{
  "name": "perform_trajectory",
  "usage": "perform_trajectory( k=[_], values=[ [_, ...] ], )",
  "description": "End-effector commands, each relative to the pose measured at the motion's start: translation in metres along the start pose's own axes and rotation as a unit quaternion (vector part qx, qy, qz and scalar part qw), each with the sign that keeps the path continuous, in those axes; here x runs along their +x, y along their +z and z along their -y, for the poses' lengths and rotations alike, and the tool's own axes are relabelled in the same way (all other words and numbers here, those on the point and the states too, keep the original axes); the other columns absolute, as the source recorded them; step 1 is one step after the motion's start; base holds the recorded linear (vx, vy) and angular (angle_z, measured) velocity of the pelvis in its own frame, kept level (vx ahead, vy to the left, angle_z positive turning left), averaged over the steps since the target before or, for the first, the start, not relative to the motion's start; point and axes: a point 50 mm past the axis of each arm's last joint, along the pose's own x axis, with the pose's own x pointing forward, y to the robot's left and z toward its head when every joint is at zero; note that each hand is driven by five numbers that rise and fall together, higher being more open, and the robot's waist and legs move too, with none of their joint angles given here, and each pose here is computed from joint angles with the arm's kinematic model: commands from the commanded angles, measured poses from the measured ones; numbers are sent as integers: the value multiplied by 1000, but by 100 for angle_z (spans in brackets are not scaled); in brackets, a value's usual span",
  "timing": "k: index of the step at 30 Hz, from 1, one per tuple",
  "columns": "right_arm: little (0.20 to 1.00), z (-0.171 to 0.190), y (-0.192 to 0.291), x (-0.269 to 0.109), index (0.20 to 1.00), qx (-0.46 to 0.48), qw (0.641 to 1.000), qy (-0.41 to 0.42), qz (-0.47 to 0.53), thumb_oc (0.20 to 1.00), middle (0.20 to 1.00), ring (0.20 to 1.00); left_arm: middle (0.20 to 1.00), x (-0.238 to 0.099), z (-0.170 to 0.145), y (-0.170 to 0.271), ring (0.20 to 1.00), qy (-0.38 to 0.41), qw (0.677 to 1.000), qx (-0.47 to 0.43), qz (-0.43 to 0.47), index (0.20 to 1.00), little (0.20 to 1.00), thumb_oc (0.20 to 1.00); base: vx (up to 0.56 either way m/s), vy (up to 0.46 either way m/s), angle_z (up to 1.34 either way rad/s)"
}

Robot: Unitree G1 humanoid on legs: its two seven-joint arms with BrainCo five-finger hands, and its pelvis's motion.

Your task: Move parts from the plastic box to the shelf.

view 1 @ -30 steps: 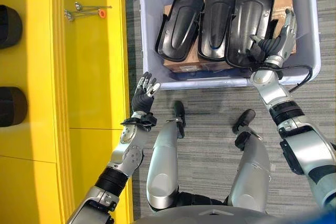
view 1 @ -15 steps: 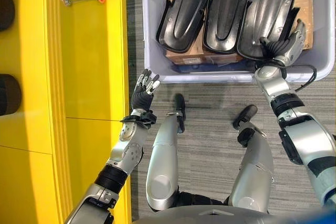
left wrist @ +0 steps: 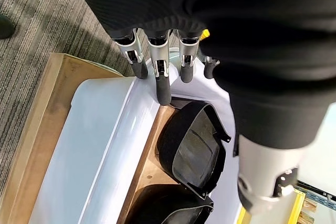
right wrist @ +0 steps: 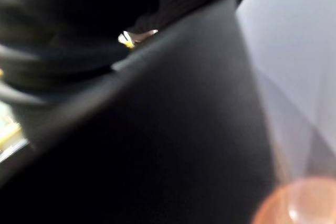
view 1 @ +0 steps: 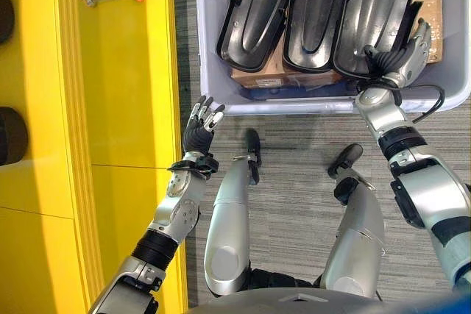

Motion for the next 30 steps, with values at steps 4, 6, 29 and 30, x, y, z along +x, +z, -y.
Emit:
perform_trajectory(
  k=[4, 6, 29, 30],
  values=[
    [200, -2, -46, 1, 200, -140, 984, 93, -60, 200, 200, 200, 1000, -2, 6, 2, 1000, -32, 999, -10, 5, 1000, 1000, 1000, 0, 0, 0],
    [200, -1, -56, -1, 200, -163, 978, 96, -83, 200, 200, 200, 1000, -3, 6, 1, 1000, -36, 999, -8, 4, 1000, 1000, 1000, 27, -21, 7],
    [200, 6, -45, -7, 200, -84, 995, -46, -4, 200, 200, 200, 1000, -3, 7, -1, 1000, -38, 999, 0, 33, 1000, 1000, 1000, -1, -5, 2],
    [200, 7, -40, -6, 200, -56, 997, -59, 4, 200, 200, 200, 1000, -4, 6, -1, 1000, -38, 999, 0, 33, 1000, 1000, 1000, -32, -19, -1]
  ],
)
